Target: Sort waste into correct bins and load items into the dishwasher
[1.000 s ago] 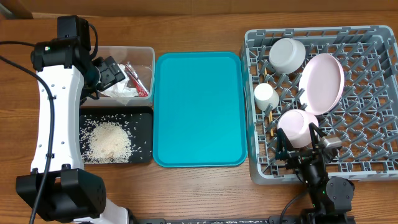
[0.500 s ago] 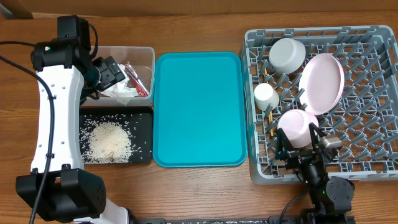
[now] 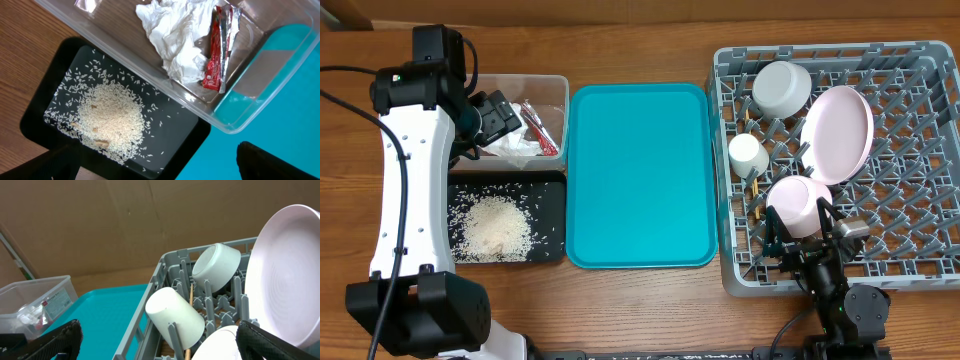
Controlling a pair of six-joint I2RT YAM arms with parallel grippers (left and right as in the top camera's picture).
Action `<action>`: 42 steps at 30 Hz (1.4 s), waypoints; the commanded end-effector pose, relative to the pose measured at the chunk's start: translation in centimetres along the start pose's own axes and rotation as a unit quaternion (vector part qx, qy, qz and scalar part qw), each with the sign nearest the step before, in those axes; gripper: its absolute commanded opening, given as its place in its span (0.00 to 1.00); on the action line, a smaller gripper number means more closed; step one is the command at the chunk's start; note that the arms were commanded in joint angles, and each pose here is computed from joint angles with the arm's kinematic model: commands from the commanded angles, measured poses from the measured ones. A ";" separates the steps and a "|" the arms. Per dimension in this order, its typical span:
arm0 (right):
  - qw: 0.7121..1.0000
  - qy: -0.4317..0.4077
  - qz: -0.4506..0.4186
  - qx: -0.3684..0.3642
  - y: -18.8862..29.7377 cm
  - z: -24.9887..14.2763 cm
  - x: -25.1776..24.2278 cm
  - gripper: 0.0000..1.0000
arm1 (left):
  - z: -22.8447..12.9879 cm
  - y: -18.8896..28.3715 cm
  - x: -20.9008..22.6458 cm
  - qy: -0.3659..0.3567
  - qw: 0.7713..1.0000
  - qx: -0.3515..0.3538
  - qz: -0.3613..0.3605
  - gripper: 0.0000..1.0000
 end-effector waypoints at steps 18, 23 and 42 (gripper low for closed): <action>1.000 0.000 0.001 -0.002 0.0 -0.2 -0.1 1.00 | -9.8 22.5 2.5 -0.041 0.939 -0.294 -0.175 1.00; 1.000 0.000 0.001 -0.002 0.0 -0.2 -0.1 1.00 | -13.0 24.6 4.9 -0.035 0.920 -0.337 -0.196 1.00; 1.000 0.000 0.001 -0.002 0.0 -0.2 -0.1 1.00 | -21.9 11.1 7.6 0.043 0.914 -0.309 -0.261 1.00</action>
Point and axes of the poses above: each gripper's point midway between its finger pads, its own y axis back along the fingers, its own x axis along the line the jaws close on, z = x × y, the point moved 4 cm from there along y, back along the fingers, and after that the axes turned 5 degrees about -y, right-handed, at the moved point
